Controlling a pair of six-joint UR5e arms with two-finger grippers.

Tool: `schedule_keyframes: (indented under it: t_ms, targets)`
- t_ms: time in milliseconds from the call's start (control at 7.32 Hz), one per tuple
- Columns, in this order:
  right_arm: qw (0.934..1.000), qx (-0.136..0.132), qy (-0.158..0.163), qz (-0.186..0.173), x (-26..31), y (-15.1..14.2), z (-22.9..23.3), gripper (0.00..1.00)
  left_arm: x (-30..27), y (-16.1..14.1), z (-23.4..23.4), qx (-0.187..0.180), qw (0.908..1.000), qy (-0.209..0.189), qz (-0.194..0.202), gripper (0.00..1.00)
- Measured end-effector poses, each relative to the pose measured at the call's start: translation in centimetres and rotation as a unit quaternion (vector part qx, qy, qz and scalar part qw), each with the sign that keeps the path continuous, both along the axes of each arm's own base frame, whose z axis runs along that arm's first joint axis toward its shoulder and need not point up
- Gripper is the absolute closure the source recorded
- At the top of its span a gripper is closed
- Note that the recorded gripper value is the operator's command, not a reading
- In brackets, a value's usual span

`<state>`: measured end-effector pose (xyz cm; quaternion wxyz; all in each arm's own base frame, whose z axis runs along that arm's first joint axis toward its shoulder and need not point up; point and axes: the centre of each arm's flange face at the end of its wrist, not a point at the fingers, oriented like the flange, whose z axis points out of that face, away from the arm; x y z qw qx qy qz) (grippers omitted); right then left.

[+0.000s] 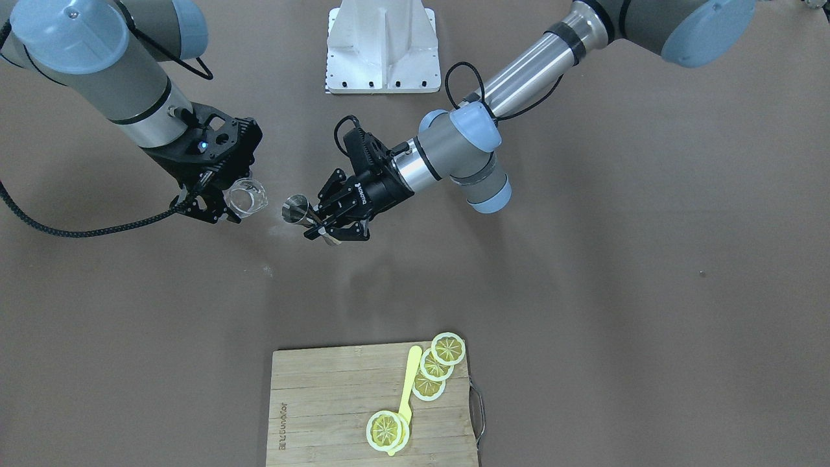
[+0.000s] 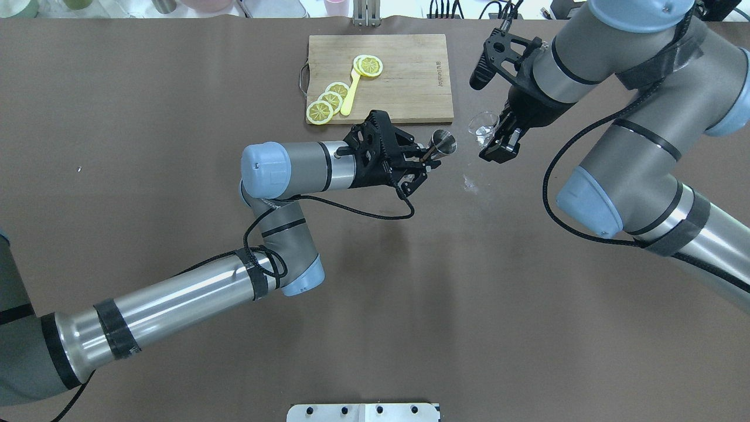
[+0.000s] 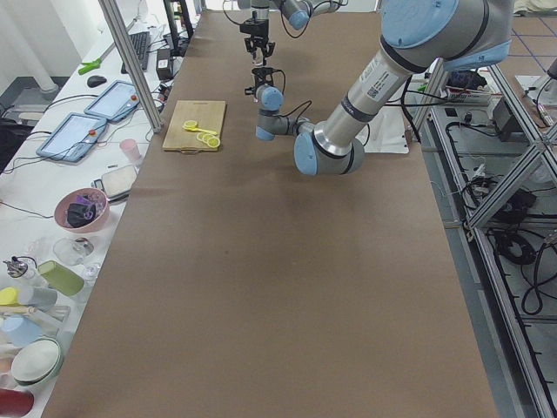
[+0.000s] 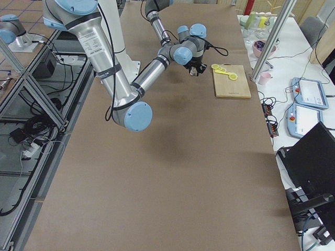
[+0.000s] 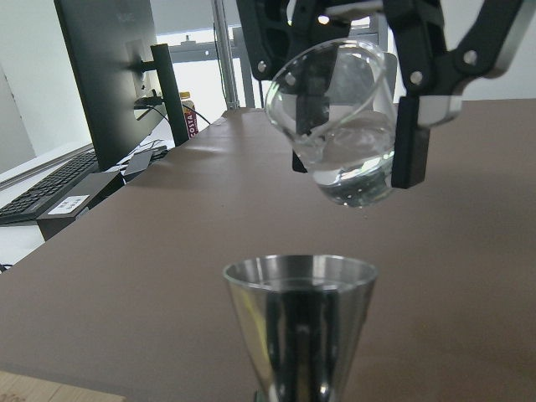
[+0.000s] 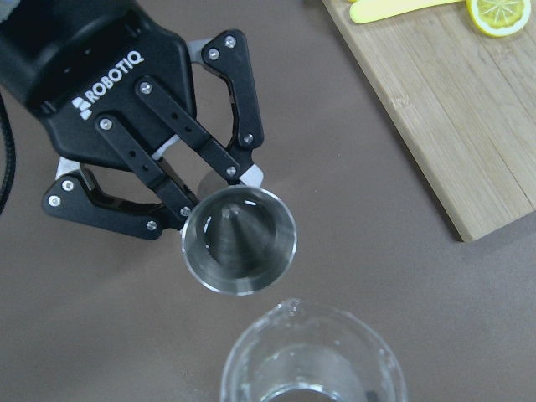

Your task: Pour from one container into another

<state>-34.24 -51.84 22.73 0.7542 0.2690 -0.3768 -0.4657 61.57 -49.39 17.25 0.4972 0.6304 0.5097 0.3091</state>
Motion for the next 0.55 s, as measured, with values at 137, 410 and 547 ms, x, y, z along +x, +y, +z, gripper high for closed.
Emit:
schedule_keyframes:
  t_ms: [137,410,547]
  targets:
    - [1.0000,-0.005,0.005,-0.001,-0.3,0.0,-0.3,1.00,0.0,0.1,-0.1,0.000,1.0000,0.001,-0.002,1.00]
    - [0.9998,-0.012,0.015,-0.008,-1.1,0.0,-1.2,1.00,0.1,0.3,-0.2,0.000,1.0000,0.002,-0.003,1.00]
    - [0.9996,-0.013,0.021,-0.013,-1.4,0.1,-1.5,1.00,0.1,0.3,-0.2,0.000,1.0000,0.003,-0.003,1.00]
